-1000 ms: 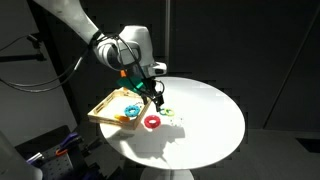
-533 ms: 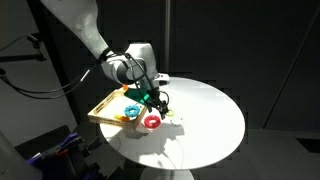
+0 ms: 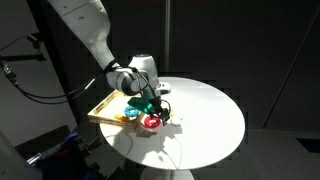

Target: Put the red ring in the box

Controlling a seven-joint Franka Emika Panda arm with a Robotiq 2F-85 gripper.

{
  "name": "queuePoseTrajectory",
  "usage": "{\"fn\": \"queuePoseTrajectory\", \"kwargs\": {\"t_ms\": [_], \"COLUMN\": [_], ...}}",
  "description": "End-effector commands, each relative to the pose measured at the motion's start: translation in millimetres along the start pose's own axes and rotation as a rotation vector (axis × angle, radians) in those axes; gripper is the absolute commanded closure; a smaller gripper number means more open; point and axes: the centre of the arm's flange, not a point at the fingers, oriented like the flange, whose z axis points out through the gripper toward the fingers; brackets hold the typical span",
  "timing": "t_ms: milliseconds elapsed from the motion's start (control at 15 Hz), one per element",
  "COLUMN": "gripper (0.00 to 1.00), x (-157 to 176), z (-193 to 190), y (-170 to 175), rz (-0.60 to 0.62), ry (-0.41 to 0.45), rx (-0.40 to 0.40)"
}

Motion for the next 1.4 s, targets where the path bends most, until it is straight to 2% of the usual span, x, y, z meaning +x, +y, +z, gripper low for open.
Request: {"fn": "queuePoseTrajectory", "kwargs": {"t_ms": [0,533,600,667,933,1200,1333], "gripper": [0.0,0.0,0.25,0.27,0.62,0.92,0.91], "x": [8.5,16.6,17.1,17.7,18.7,27.2,33.7], "z": [17.5,37.6,38.7,40.0,39.9,20.1,3.1], "y": [-4.8,-14.9,-15.0,-14.5,-12.1,-8.5,-6.9], "rz": [0.017,0.009,0.009,0.01,0.015,0.03,0.039], "ry": [0.005,0.012,0.008,0.003,-0.005,0.013,0.035], "rx": [0.006,0.02,0.018,0.016,0.005,0.0,0.0]}}
